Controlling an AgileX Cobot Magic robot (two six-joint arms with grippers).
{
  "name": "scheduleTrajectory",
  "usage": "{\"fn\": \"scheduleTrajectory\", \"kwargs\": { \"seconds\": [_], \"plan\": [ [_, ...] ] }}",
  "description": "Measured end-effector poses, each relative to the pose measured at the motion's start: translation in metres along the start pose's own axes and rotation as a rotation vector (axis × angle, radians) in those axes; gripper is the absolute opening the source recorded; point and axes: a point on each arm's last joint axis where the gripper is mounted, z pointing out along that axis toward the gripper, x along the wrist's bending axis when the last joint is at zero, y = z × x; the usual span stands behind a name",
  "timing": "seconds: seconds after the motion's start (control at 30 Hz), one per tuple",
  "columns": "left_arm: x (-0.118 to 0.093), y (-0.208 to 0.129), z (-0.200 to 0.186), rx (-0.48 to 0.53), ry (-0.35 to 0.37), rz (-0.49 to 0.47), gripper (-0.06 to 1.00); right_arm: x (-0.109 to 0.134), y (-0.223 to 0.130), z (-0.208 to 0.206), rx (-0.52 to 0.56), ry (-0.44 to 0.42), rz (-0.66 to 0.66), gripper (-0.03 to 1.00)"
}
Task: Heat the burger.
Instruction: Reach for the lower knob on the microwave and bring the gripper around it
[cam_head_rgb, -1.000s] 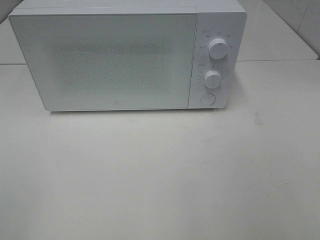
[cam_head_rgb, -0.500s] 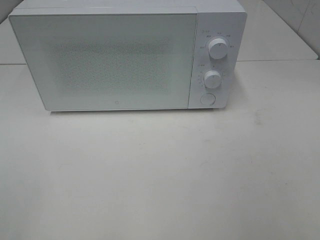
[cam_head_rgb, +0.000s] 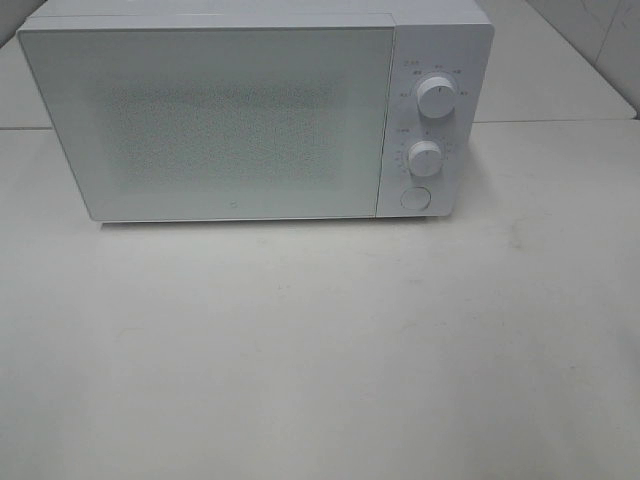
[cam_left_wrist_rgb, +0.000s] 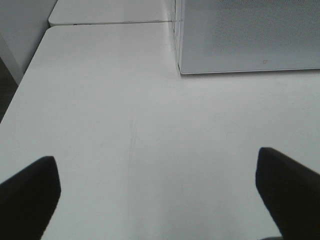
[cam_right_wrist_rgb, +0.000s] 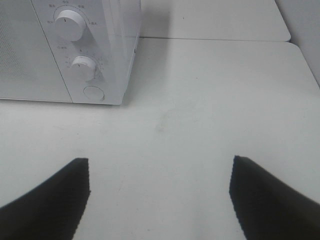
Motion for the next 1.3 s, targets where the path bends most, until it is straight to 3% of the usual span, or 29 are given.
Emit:
{"fn": "scheduleTrajectory", "kwargs": {
  "seconds": [0.63, 1.1, 1.3],
  "plan": [
    [0.0, 0.0, 0.0, 0.0, 0.0, 0.0, 0.99, 0.01, 0.019, 0.075, 0.014, 0.041, -0.016, 0.76],
    [0.0, 0.0, 0.0, 0.0, 0.0, 0.0, 0.99, 0.017, 0.024, 0.121, -0.095, 0.087, -0.018, 0.76],
    [0.0, 0.0, 0.0, 0.0, 0.0, 0.0, 0.99, 0.017, 0.002, 0.135, -0.175, 0.083, -0.013, 0.76]
  ]
}}
